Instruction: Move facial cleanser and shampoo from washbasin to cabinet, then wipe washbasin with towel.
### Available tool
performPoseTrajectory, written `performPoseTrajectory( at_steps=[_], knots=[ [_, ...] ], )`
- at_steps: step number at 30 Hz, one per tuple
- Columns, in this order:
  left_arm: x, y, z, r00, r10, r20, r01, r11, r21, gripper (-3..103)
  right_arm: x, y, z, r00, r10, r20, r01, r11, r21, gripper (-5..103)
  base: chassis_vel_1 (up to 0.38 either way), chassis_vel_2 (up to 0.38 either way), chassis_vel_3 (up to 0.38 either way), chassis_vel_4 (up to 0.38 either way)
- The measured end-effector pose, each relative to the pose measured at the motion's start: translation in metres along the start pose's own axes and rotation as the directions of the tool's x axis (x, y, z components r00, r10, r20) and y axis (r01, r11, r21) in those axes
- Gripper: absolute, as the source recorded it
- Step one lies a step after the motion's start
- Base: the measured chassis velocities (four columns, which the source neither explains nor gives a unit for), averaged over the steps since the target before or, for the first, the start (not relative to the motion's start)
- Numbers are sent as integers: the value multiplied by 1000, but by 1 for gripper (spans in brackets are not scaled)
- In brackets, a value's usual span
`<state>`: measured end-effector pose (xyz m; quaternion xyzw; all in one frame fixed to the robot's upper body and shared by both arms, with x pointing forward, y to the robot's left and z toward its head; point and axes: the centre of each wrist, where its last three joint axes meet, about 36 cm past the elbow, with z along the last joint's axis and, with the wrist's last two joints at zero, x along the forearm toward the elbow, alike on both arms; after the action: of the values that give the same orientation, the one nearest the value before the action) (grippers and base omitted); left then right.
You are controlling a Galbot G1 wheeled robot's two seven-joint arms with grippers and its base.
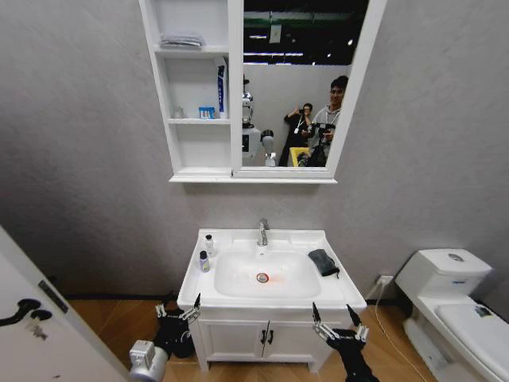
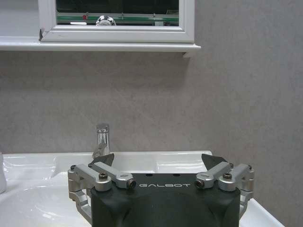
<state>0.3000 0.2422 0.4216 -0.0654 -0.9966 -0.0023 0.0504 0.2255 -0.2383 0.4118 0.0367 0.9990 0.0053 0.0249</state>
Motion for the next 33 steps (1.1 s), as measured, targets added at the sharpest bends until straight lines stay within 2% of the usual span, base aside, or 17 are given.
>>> performPoseTrajectory(
  at_steps=[6, 7, 11, 13, 19, 29, 33],
  knots=[
    [-3, -9, 13, 999, 36, -36, -36, 999, -1, 99, 1, 4, 3, 1000, 12, 1, -12, 1000, -2, 100, -276, 258, 256, -251],
    [-4, -11, 17, 998, 43, -45, -44, 999, -6, 96, 2, 5, 4, 1000, 12, -2, -12, 1000, 1, 100, -203, 214, 191, -136],
    [-9, -15, 25, 997, 51, -61, -51, 999, -1, 101, 3, 10, 7, 1000, -2, -9, 2, 1000, 12, 100, -157, 124, 130, -82],
    [-10, -15, 28, 997, 49, -67, -49, 999, 5, 100, 2, 11, 8, 1000, -9, -9, 9, 1000, 14, 100, -86, 45, -47, -24],
    [-26, -3, 41, 993, 43, -107, -39, 999, 36, 99, 1, 11, 11, 1000, -18, -11, 18, 1000, 16, 100, 30, 3, -46, 15],
    [-59, 18, 49, 994, 26, -110, -25, 1000, 12, 99, 5, 7, 12, 1000, -17, -13, 17, 999, 29, 100, 11, -7, -7, 10],
    [-84, 22, 58, 994, 21, -112, -21, 1000, 8, 99, 5, 7, 11, 1000, -21, -10, 21, 999, 34, 100, 0, 0, 0, 0]
  ],
)
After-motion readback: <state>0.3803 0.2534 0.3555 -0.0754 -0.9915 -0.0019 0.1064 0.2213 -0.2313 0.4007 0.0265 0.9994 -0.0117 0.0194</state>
